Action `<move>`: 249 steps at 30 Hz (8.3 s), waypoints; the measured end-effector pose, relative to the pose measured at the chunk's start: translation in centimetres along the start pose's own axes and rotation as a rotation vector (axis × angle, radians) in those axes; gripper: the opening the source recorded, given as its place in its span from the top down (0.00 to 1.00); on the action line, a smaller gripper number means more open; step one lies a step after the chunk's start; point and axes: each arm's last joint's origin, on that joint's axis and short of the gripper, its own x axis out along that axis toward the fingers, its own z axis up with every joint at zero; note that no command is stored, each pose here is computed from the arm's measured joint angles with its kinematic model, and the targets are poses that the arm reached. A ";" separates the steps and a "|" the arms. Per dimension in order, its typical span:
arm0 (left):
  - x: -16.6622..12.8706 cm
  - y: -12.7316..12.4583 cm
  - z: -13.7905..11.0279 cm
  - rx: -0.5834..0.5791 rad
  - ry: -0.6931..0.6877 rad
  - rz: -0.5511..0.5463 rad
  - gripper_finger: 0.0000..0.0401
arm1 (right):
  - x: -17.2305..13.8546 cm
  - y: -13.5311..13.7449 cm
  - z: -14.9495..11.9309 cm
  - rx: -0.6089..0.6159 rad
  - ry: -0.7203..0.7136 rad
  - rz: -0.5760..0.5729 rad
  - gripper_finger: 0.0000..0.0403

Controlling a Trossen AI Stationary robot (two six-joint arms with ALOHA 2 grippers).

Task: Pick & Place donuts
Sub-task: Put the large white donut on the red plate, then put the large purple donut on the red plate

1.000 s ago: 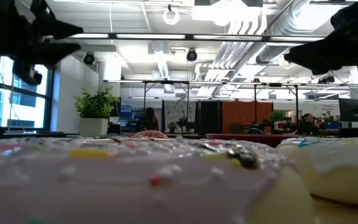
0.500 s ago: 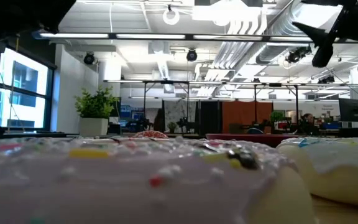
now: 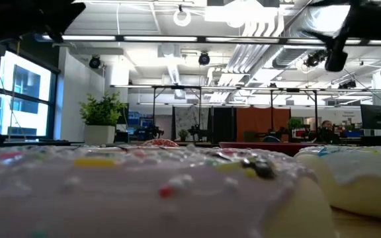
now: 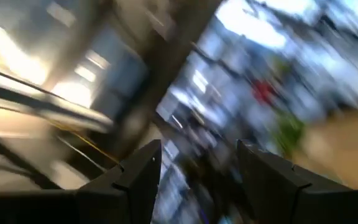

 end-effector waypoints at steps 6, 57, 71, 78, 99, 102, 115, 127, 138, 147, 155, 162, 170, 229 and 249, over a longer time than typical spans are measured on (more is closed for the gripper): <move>2.2 -0.9 -1.4 -0.040 0.368 -0.190 0.54 | 4.1 1.1 -4.6 0.121 0.595 -0.347 0.50; 6.4 -12.8 -4.8 0.179 0.694 -0.707 0.54 | 7.3 0.5 -29.1 0.203 1.031 -1.134 0.50; 6.4 -12.8 -4.8 0.199 0.686 -0.717 0.54 | 7.1 5.4 -26.4 0.143 1.002 -1.127 0.50; 6.4 -12.8 -4.8 0.201 0.686 -0.714 0.54 | 7.4 4.0 -27.4 0.142 0.998 -1.154 0.50; 6.4 -12.8 -4.8 0.203 0.690 -0.715 0.54 | 8.5 2.2 -28.3 0.153 1.021 -1.145 0.52; 6.3 -12.8 -4.9 0.210 0.694 -0.713 0.54 | 8.5 1.3 -29.2 0.177 1.062 -1.149 0.52; 6.2 -12.8 -5.0 0.212 0.706 -0.720 0.54 | 8.7 1.6 -28.4 0.157 1.033 -1.169 0.58; 6.2 -12.8 -5.0 0.213 0.705 -0.722 0.54 | 9.1 2.0 -28.5 0.153 0.969 -1.096 0.95; 6.2 -12.8 -4.9 0.206 0.703 -0.742 0.54 | 9.4 2.8 -28.1 0.125 0.872 -1.025 0.96; 6.2 -12.8 -4.9 0.206 0.703 -0.742 0.54 | 10.0 5.4 -21.9 0.038 0.649 -1.086 0.98; 6.2 -12.8 -4.9 0.207 0.704 -0.733 0.54 | 7.0 4.8 -11.1 0.046 0.543 -1.219 0.99; 6.4 -12.7 -4.8 0.212 0.692 -0.701 0.54 | 6.6 -0.2 -8.4 0.174 0.438 -1.095 0.99; 6.5 -12.7 -4.7 0.208 0.680 -0.661 0.54 | 6.7 -4.4 -5.9 0.100 0.409 -1.199 0.99; 5.9 -13.2 -4.7 0.118 0.681 -0.903 0.54 | 14.5 4.4 -33.6 -0.242 1.188 -0.838 0.59; 5.4 -10.6 0.0 0.134 0.492 -0.841 0.54 | 14.5 4.1 -37.7 -0.295 1.248 -0.826 0.59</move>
